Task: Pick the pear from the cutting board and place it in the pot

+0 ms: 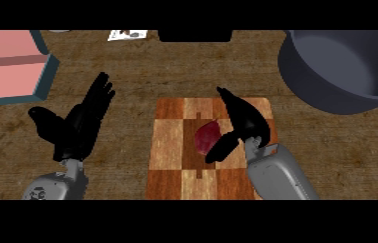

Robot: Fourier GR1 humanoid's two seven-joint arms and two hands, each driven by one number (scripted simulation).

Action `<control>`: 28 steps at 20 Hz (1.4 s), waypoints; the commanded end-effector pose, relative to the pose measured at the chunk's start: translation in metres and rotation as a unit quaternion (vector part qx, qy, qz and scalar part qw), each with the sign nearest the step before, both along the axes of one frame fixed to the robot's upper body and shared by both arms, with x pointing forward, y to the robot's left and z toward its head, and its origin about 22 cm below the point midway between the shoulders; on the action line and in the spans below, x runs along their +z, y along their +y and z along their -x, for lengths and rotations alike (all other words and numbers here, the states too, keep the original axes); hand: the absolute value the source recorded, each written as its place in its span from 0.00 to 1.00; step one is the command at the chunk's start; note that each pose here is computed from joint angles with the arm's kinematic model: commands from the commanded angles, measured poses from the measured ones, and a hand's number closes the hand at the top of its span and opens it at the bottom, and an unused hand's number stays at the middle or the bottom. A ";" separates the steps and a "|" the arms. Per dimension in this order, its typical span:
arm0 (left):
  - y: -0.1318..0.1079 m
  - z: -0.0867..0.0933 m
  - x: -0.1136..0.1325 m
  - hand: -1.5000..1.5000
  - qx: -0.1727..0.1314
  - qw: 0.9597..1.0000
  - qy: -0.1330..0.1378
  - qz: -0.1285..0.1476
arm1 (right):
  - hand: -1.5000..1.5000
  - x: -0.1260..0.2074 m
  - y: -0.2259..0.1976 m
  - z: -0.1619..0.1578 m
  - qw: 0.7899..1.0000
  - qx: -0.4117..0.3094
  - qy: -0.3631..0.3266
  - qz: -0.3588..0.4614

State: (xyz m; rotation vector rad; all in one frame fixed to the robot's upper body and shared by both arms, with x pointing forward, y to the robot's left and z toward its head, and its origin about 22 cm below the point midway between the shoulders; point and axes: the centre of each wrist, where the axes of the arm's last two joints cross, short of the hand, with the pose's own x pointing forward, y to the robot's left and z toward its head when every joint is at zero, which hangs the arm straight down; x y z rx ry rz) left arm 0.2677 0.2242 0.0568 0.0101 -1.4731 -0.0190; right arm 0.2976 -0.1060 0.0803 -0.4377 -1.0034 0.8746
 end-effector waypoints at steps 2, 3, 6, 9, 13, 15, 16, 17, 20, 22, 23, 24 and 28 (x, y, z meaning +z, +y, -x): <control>0.023 0.011 0.004 0.50 -0.007 1.000 0.002 0.000 | 0.00 -0.006 0.016 0.000 0.999 0.004 0.035 0.032; 0.004 0.003 0.000 0.50 0.010 1.000 -0.005 -0.001 | 0.00 -0.021 0.002 -0.022 0.999 0.005 0.037 0.030; 0.009 0.002 -0.008 0.50 0.003 1.000 -0.002 0.001 | 0.00 -0.026 0.010 -0.004 0.998 0.007 0.041 0.044; -0.002 0.003 0.006 0.50 0.005 1.000 -0.005 0.005 | 0.00 -0.017 0.000 -0.009 0.998 0.014 0.051 0.043; 0.017 -0.007 0.007 0.50 0.001 1.000 0.001 0.001 | 0.00 -0.038 0.019 -0.005 0.998 0.011 0.050 0.043; 0.006 0.017 0.018 0.50 -0.005 1.000 0.003 0.002 | 0.00 -0.046 0.011 -0.016 0.999 0.009 0.046 0.025; 0.000 0.002 0.006 0.50 -0.005 1.000 0.000 0.000 | 1.00 -0.042 0.006 -0.021 0.999 0.039 0.021 0.000; 0.012 -0.003 0.018 0.50 0.000 1.000 0.001 0.003 | 1.00 -0.050 -0.004 -0.017 0.999 0.049 0.004 -0.013; 0.003 0.006 0.011 0.50 -0.002 1.000 0.001 -0.002 | 1.00 -0.049 0.003 -0.006 0.999 0.044 -0.027 -0.005; -0.001 -0.013 0.008 0.50 0.004 1.000 -0.004 0.004 | 1.00 -0.034 0.019 -0.014 0.999 0.032 -0.037 -0.005; 0.019 0.008 0.005 0.50 0.013 1.000 0.002 -0.006 | 1.00 -0.047 0.021 -0.003 0.999 0.042 -0.030 0.005; -0.011 -0.014 0.007 0.50 0.005 1.000 -0.001 0.002 | 1.00 -0.049 0.001 -0.006 0.998 0.048 -0.043 0.002; 0.003 0.016 0.002 0.50 0.003 1.000 -0.002 -0.001 | 1.00 -0.033 -0.025 -0.018 0.999 -0.033 -0.025 0.024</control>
